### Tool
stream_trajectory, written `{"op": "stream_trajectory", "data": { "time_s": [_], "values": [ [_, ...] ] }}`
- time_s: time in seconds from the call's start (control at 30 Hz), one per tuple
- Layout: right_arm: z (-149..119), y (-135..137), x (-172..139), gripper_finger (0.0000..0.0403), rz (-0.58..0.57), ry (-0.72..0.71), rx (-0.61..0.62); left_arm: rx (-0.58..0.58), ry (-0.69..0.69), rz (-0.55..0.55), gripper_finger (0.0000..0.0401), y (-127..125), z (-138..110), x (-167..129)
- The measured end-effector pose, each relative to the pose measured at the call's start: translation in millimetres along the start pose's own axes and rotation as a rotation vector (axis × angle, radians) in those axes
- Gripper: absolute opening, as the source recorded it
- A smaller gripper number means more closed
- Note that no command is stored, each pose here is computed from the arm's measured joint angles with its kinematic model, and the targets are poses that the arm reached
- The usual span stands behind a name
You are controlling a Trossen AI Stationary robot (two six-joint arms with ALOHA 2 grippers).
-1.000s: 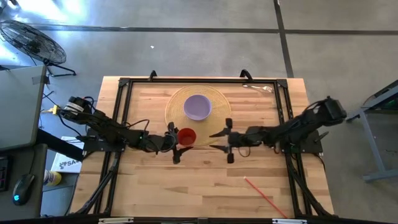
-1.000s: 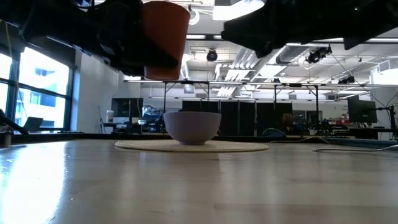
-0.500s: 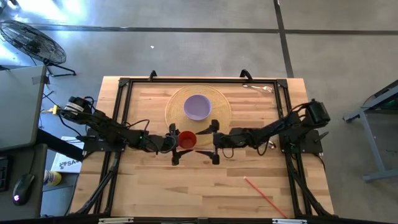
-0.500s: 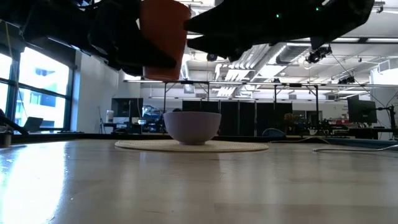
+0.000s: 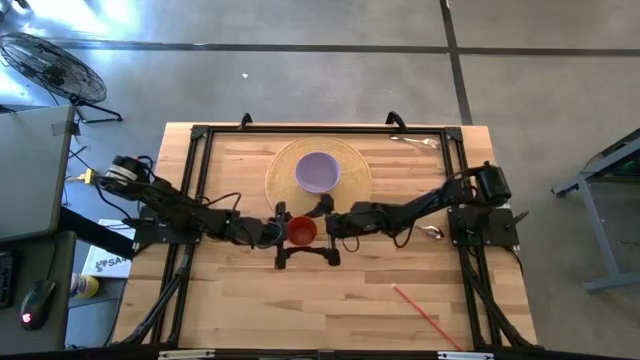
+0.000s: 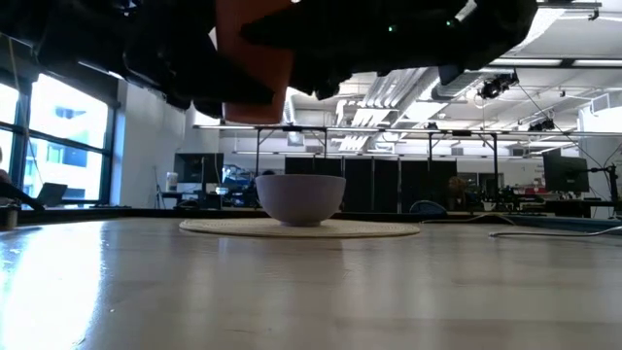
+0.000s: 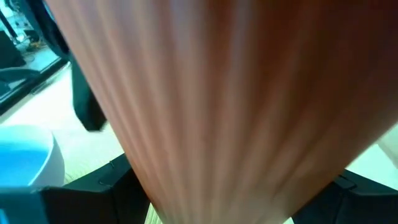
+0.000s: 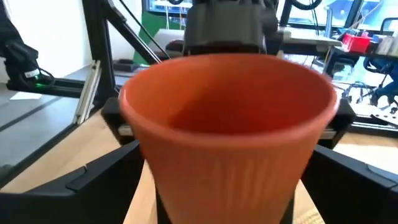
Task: Pick & Place Utensil
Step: Put the orange cup on the yellow placemat to the top right of the violet bowl
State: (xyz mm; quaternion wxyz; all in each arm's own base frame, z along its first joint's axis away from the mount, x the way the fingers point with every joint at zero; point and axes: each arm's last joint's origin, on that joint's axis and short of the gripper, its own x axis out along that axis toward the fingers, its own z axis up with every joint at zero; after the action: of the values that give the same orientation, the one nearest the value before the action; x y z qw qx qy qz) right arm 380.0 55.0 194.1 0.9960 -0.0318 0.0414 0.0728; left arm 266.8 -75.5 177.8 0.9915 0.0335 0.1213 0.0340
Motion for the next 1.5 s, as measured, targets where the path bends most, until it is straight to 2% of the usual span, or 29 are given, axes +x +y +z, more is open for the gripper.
{"op": "stream_trajectory", "data": {
  "time_s": [0.33, 0.73, 0.9, 1.37, 1.5],
  "values": [
    [7.5, -1.3, 7.4, 0.0387, -0.030, -0.036, 0.005, -0.007, 0.003, 0.006, 0.0284, -1.0, -4.0, 3.5],
    [6.9, -1.4, 7.2, 0.0327, -0.047, -0.032, 0.018, -0.003, 0.017, 0.016, 0.0284, -0.3, -4.3, 2.5],
    [7.2, -1.6, 7.2, 0.0327, -0.048, -0.035, 0.014, -0.010, 0.056, 0.023, 0.0284, 2.2, -1.3, -3.9],
    [9.7, -2.8, 7.0, 0.0327, -0.061, -0.058, 0.064, -0.064, 0.056, -0.016, 0.0285, 3.3, 4.1, -9.6],
    [10.2, -3.5, 6.9, 0.0327, -0.080, -0.063, 0.065, -0.054, 0.039, -0.005, 0.0302, 3.6, 5.6, -9.5]
  ]
}}
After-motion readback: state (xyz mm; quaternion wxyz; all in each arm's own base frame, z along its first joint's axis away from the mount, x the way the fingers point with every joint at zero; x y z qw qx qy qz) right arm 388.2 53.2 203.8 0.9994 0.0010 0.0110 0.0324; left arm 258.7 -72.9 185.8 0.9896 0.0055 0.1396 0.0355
